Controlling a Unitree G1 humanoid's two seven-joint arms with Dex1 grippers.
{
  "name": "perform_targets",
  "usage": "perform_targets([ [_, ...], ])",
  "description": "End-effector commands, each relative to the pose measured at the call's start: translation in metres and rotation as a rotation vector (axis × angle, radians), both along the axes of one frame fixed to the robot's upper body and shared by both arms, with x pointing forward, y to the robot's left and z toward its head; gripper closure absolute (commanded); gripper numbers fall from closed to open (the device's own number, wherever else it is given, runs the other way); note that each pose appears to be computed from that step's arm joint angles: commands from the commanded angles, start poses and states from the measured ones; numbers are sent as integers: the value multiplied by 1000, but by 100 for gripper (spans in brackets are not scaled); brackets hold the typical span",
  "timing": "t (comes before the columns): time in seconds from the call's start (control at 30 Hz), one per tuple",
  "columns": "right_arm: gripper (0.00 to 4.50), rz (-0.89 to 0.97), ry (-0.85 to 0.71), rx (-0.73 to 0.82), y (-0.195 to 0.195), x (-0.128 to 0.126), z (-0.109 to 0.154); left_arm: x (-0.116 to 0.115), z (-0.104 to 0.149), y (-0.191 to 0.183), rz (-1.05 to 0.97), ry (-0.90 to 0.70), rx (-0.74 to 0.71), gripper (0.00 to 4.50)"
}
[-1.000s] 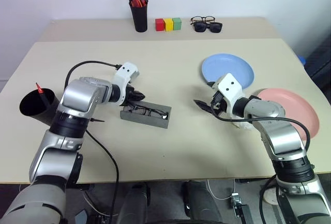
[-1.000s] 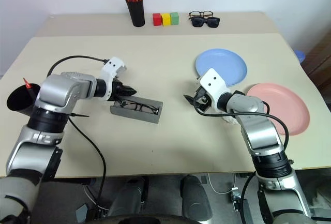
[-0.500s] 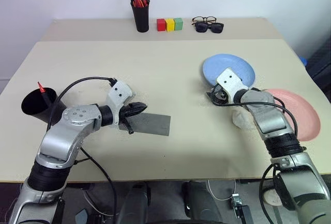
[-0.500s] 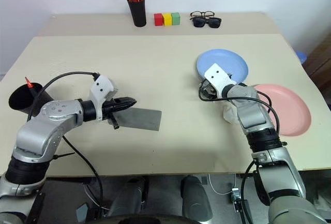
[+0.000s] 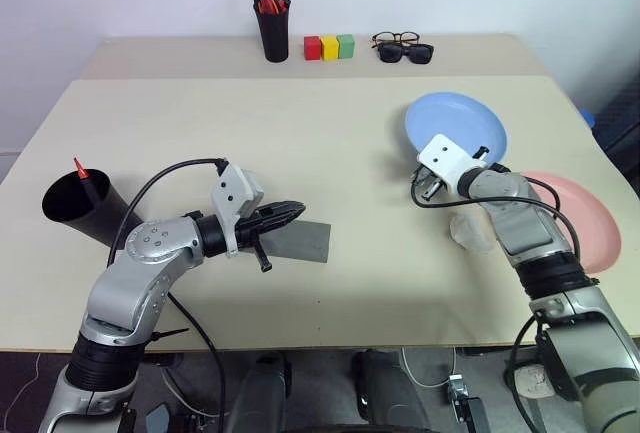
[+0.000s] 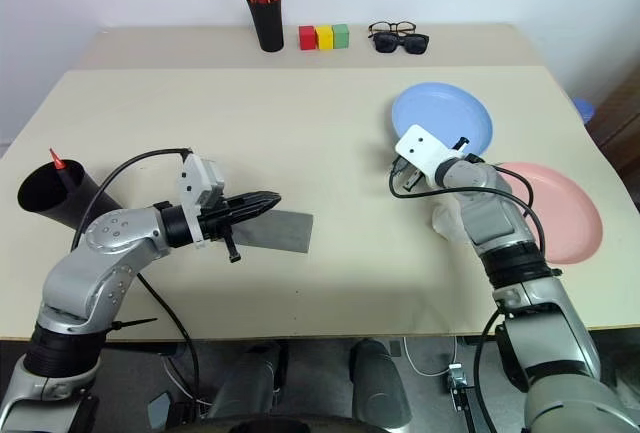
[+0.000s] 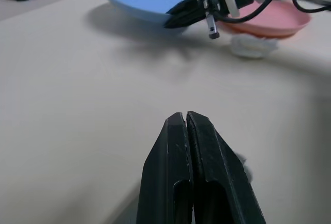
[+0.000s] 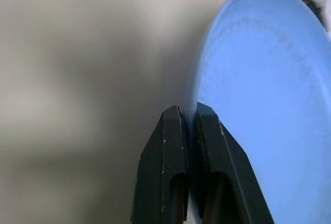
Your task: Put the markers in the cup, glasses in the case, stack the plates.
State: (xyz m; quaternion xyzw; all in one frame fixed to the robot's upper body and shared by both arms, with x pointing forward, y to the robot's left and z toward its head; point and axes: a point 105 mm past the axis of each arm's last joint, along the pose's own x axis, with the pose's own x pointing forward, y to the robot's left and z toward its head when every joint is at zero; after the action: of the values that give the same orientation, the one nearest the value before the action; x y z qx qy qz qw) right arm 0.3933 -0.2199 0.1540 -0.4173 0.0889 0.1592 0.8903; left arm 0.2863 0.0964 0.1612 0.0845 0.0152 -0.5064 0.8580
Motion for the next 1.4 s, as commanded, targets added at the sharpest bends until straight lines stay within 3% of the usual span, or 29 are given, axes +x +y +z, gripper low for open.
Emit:
perform_targets([
  [0.03,446,-63,-111,18,-27,-34,51,2,1,-13,-77,-15,-10,445],
  [0.13,446,-118,-54,19,-47,-73,51,7,-2,-22,-120,-4,-20,445],
  [0.27,446,-145,43,32,-54,-105,39,13,-2,-32,-147,-8,-43,445],
  [0.37,352,-138,100,57,-49,-119,25,14,-3,-42,-181,-6,-48,445],
  [0.47,208,-62,122,95,-30,-121,17,16,-2,-41,-179,-13,-43,445],
  [0.63,208,-3,224,174,-8,-126,-13,13,-6,-33,-151,-11,-30,445],
  [0.8,208,-60,290,145,-17,-125,-42,8,-9,-23,-108,-2,-23,445],
  [0.9,296,-131,275,126,-30,-120,-45,7,-10,-19,-88,3,-23,445],
  [1.0,446,-147,265,119,-35,-119,-42,7,-13,-17,-68,14,-26,445],
  [1.1,446,-152,225,120,-37,-118,-30,11,-15,-14,-27,23,-38,445],
  [1.37,446,-282,0,85,-67,-108,33,32,1,19,192,35,-181,445],
  [1.4,421,-339,6,61,-81,-108,36,27,-1,22,182,28,-161,445],
])
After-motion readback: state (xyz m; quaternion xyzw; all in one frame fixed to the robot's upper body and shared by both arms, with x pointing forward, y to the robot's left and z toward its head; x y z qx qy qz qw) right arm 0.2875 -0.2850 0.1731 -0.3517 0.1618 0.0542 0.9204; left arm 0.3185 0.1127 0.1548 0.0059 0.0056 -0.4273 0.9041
